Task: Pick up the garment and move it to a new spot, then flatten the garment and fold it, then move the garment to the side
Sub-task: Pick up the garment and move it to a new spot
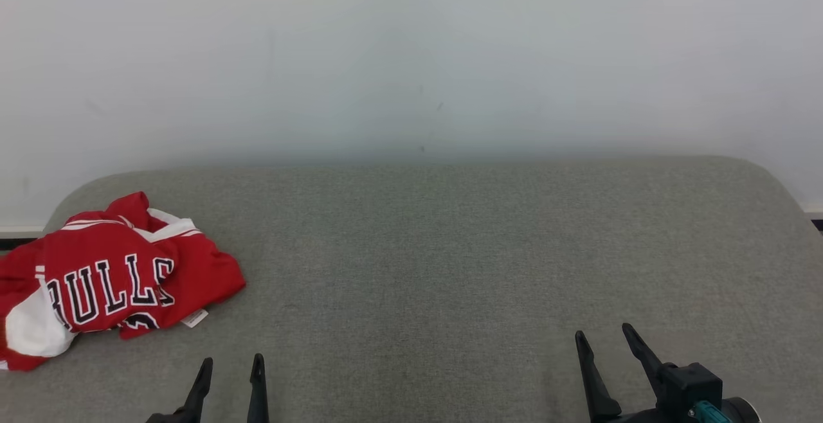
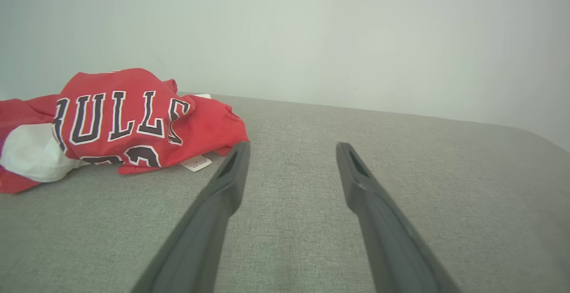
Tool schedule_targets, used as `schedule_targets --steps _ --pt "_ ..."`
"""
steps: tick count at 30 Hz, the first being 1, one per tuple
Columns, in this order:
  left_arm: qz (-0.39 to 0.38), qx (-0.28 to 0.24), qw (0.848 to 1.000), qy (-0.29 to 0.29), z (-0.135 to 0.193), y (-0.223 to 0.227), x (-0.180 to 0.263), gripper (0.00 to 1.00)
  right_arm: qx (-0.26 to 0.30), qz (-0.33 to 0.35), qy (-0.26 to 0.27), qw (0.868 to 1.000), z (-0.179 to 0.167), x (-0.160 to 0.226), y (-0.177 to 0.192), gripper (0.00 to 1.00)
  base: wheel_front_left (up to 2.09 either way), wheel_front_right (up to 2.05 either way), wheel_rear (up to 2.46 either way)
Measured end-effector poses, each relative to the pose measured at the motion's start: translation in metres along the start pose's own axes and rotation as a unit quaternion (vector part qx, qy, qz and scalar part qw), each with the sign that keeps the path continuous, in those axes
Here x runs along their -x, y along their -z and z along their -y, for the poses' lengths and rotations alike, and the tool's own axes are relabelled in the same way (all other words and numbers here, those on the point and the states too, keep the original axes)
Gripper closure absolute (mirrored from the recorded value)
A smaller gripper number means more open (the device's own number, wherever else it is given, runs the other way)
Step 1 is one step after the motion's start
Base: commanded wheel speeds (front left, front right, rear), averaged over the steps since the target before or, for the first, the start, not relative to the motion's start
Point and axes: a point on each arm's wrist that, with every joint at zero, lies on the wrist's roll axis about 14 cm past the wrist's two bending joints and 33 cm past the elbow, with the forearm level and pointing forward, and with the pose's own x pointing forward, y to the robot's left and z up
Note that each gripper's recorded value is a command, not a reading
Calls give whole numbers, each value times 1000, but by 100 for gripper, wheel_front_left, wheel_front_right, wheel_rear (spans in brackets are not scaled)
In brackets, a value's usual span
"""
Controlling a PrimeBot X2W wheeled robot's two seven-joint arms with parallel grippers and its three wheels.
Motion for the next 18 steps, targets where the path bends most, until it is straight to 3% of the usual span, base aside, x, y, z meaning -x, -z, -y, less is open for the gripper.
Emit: schedule_targets --steps 18 --pt "13 -24 988 -152 -100 -10 72 0 -10 -7 -129 992 -83 -33 6 0 0 0 0"
